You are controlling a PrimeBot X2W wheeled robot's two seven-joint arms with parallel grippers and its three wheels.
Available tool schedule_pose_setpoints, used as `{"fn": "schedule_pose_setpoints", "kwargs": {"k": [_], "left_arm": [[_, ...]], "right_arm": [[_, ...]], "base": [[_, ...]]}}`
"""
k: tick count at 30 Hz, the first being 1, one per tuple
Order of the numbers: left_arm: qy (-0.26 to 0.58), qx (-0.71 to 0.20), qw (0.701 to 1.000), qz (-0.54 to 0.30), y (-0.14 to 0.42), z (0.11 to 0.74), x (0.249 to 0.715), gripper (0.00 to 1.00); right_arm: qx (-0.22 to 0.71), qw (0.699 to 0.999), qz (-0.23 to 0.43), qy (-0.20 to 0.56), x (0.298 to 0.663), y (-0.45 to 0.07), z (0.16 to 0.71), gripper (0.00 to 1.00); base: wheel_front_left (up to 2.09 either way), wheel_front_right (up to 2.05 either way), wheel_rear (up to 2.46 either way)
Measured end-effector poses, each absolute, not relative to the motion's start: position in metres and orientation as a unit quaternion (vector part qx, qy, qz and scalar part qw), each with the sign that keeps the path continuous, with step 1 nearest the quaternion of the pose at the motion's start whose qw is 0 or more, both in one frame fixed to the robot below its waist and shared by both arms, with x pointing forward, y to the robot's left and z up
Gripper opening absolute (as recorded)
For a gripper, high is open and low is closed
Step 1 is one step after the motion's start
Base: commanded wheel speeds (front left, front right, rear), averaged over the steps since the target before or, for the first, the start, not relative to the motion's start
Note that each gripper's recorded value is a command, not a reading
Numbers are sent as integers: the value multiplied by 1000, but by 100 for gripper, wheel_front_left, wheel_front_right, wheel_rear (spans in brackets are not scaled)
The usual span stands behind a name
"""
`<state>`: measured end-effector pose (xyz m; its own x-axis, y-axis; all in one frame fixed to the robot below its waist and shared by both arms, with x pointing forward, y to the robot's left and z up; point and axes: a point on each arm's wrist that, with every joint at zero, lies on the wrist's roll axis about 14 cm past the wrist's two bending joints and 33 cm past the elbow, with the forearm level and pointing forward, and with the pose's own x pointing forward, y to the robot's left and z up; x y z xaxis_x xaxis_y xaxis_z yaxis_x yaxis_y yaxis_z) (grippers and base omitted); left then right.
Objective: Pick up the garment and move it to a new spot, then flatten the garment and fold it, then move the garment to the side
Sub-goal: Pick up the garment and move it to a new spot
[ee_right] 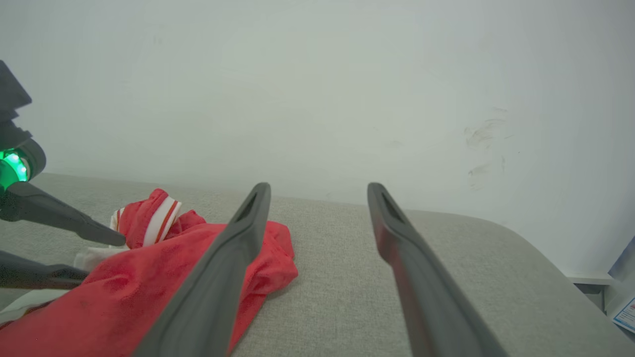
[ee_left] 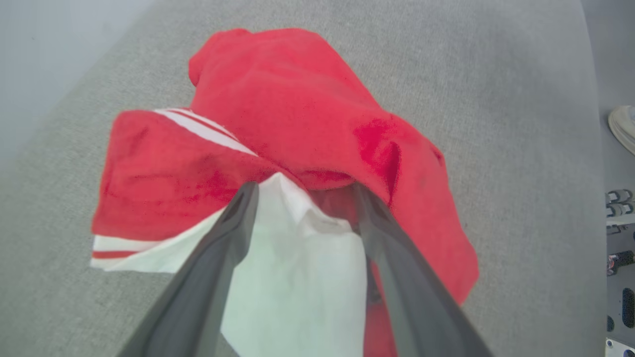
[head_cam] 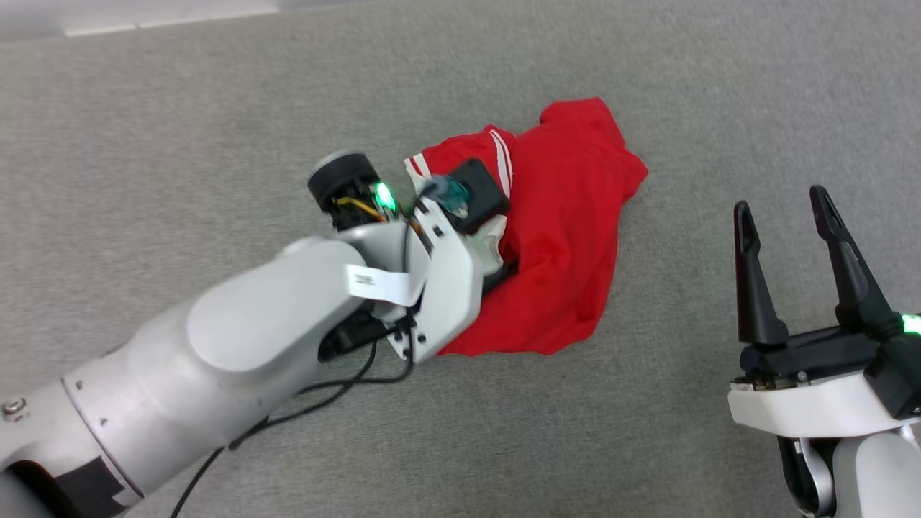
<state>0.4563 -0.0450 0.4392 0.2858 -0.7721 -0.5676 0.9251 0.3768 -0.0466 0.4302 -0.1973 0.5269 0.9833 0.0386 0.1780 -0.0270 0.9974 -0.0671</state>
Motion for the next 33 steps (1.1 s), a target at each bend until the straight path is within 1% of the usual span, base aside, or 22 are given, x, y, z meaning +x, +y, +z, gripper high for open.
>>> {"fn": "schedule_pose_setpoints", "kwargs": {"k": [6, 10, 12, 15, 18, 20, 23, 28, 33], "left_arm": [[128, 109, 857, -488, -28, 504, 488, 100], [44, 91, 902, -419, 1, 539, 499, 100], [9, 84, 920, -384, 17, 549, 499, 100], [-27, 79, 942, -326, 44, 556, 495, 100], [-40, 80, 962, -257, 76, 555, 491, 100], [-40, 75, 973, -215, 93, 552, 485, 100], [-76, 73, 981, -162, 112, 568, 474, 100], [-92, 72, 989, -90, 141, 564, 444, 100], [-104, 65, 992, -39, 159, 562, 418, 100]], "right_arm": [[-31, 994, 25, -100, 422, -190, 536, 100], [-30, 993, 35, -109, 416, -182, 543, 100], [-28, 992, 39, -114, 413, -179, 547, 100], [-27, 992, 46, -118, 409, -175, 551, 100], [-25, 990, 52, -125, 406, -170, 555, 100], [-24, 990, 54, -126, 403, -169, 557, 100], [-22, 990, 58, -126, 399, -166, 557, 100], [-10, 991, 54, -124, 392, -168, 557, 100], [7, 992, 41, -123, 383, -177, 557, 100]], "base": [[0, 0, 0], [0, 0, 0], [0, 0, 0], [0, 0, 0], [0, 0, 0], [0, 0, 0], [0, 0, 0], [0, 0, 0], [0, 0, 0]]}}
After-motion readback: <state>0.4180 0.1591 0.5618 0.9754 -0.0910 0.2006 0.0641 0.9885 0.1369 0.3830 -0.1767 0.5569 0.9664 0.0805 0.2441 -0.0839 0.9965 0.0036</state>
